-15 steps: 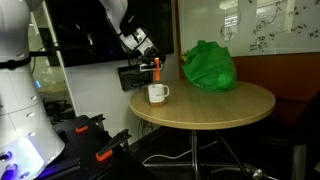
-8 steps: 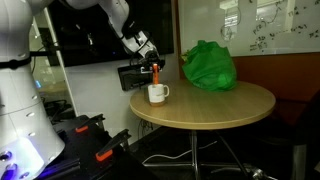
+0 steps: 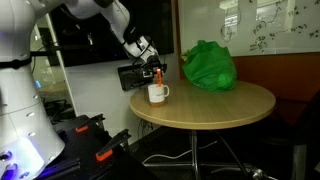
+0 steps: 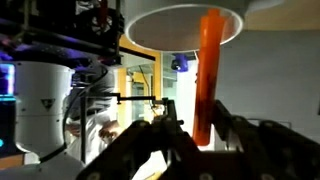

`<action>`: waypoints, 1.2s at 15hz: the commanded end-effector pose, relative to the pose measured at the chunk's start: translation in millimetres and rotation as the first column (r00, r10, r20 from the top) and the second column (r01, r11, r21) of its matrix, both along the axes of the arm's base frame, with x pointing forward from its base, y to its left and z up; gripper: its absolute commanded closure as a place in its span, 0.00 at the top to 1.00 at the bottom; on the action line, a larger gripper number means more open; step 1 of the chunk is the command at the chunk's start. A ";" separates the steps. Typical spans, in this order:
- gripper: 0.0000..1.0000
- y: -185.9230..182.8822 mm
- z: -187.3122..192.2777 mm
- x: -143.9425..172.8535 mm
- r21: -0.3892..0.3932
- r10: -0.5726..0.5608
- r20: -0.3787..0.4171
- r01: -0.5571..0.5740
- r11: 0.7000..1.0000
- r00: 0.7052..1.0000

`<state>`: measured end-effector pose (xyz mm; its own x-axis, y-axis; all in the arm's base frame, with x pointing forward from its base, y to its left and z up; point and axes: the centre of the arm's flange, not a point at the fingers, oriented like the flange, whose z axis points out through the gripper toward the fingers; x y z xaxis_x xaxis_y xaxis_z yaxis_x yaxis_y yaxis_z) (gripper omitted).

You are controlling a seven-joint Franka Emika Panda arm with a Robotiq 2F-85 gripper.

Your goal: Put the orange sharpie in the mug

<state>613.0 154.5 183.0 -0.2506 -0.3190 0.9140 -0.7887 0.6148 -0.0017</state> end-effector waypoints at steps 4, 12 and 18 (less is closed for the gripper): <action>0.97 1.7 12.6 6.5 0.081 -0.017 0.055 0.012 0.997 0.998; 1.00 -30.1 42.9 26.4 0.293 0.044 0.160 -0.090 0.952 0.986; 1.00 -54.3 95.9 26.3 0.505 0.120 0.260 -0.241 0.829 0.958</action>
